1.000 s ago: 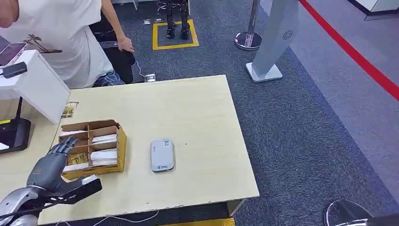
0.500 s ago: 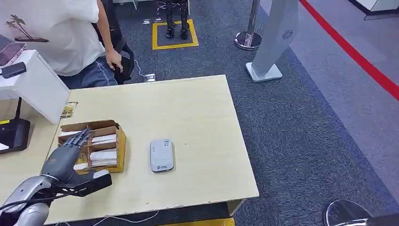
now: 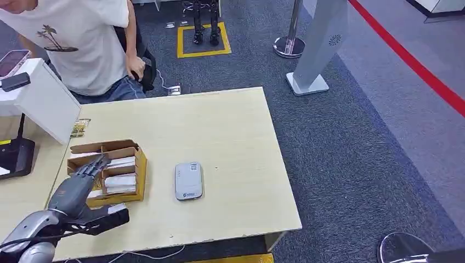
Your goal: Pass the card to the sensor for recognition and then transmit it.
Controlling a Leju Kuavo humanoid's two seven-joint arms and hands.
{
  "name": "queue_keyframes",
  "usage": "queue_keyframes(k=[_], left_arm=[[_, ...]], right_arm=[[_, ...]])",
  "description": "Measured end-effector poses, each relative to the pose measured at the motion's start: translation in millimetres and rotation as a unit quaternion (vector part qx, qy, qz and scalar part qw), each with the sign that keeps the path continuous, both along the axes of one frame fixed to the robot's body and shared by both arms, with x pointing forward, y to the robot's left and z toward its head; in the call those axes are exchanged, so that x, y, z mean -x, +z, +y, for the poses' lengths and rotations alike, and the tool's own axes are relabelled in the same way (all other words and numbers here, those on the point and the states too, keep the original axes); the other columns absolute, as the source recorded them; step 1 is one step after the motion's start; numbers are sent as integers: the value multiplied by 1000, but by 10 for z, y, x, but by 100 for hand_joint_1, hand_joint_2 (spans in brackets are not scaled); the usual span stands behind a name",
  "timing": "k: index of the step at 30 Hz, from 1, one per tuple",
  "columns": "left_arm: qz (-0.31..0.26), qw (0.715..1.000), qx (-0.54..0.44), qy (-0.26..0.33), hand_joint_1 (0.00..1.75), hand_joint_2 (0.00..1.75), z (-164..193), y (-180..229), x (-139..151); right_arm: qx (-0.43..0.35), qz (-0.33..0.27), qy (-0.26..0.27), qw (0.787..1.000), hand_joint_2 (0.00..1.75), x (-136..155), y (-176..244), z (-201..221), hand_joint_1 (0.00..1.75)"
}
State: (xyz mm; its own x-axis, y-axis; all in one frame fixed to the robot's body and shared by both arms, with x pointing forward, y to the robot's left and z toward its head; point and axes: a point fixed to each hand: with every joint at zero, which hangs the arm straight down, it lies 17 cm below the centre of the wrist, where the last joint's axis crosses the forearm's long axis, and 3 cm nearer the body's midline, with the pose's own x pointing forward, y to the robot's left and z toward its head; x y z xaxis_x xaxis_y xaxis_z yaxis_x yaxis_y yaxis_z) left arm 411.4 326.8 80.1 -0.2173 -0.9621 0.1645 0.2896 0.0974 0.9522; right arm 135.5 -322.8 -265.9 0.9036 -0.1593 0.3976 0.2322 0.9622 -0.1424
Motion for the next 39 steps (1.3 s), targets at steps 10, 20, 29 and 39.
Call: queue_keyframes(k=[10,20,29,39], left_arm=[[11,1000,-19,11,0,175,184,-66,179],[9,1000,-20,12,0,175,204,-38,183],[8,1000,-17,12,0,175,185,-36,179],[2,1000,-7,14,0,175,133,12,133]], right_arm=[[0,4,0,1000,0,42,-10,-2,0],[0,4,0,1000,0,39,-10,-1,0],[0,4,0,1000,0,39,-10,0,0],[-2,3,0,1000,0,34,-9,6,0]])
